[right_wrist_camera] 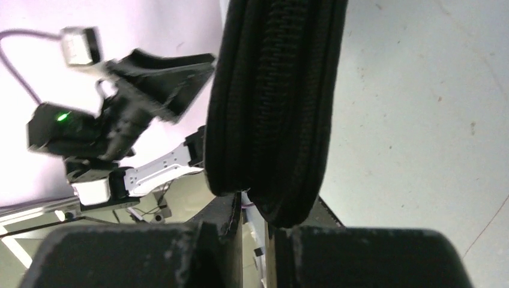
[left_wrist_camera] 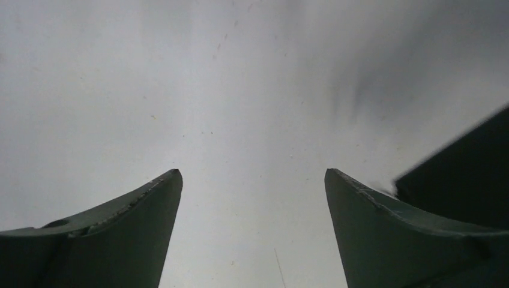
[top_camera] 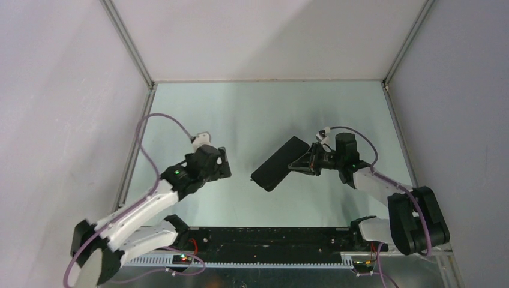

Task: Sort the hair-cutting tools
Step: Reset both arms

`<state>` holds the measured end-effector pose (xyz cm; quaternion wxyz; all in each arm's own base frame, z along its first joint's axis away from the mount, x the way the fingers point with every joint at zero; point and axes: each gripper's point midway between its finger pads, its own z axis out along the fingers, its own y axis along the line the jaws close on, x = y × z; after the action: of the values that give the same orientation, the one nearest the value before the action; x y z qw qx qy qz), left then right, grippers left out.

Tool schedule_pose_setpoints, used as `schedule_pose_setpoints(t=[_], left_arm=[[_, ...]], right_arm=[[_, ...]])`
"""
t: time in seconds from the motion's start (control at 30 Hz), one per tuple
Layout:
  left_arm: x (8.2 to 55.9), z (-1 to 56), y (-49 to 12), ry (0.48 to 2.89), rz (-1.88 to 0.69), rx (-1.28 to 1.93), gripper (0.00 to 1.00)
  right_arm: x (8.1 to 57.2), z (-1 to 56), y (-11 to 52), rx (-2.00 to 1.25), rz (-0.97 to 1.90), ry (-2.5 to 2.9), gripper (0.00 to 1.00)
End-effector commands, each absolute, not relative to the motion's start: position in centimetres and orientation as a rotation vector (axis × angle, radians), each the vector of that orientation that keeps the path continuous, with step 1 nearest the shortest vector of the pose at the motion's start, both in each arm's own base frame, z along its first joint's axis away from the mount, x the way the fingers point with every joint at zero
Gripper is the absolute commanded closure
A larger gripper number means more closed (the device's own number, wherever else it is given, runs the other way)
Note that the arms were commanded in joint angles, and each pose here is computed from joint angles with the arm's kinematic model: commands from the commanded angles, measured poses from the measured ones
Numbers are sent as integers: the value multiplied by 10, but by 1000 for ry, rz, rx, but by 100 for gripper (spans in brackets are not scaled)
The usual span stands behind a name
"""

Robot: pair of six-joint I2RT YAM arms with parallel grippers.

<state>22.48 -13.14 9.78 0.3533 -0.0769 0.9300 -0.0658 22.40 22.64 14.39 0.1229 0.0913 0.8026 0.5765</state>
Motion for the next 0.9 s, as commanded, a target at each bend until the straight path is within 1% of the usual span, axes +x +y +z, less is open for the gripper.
schedule_pose_setpoints(t=[0.0,0.1,0.13,0.23,0.27,0.3,0.33,0.37,0.4,0.43,0.47,0.53,0.6,0.63,0.67,0.77,0.83,0.87], left_arm=[[228,152,-100,2203,-150,-273,3],[220,182,-79,2095,-169,-312,0],[216,185,-69,2081,-137,-326,0],[203,207,-47,1987,-134,-362,0],[200,209,-39,1971,-107,-375,0],[195,215,-32,1936,-116,-387,0],[192,216,-25,1921,-95,-398,0],[188,222,-20,1888,-107,-411,0],[185,223,-13,1872,-89,-422,0],[182,227,-9,1846,-96,-430,0],[179,229,-3,1829,-84,-442,0],[175,235,5,1787,-82,-458,0],[170,241,13,1745,-81,-473,0],[167,245,19,1716,-79,-489,0],[165,249,23,1689,-86,-499,0],[159,262,34,1622,-92,-530,0],[154,271,40,1581,-98,-540,0],[152,275,43,1563,-101,-543,0]], right_arm=[[249,151,239,114,1622,2273,97],[257,130,245,129,1589,2320,90],[262,126,245,127,1562,2321,84],[267,101,239,173,1484,2394,76],[270,94,233,191,1433,2413,70],[271,90,229,198,1402,2423,67],[274,82,218,221,1330,2449,56],[276,83,213,223,1294,2444,50],[278,75,199,255,1216,2468,21],[283,79,189,240,1146,2440,11],[279,74,174,293,1088,2476,3],[279,80,150,307,945,2465,1],[277,95,128,292,801,2422,1],[280,114,116,268,714,2351,1],[273,117,108,278,663,2358,1],[267,171,77,277,482,2177,1],[255,201,59,292,391,2086,1],[249,227,54,286,379,1999,1]])
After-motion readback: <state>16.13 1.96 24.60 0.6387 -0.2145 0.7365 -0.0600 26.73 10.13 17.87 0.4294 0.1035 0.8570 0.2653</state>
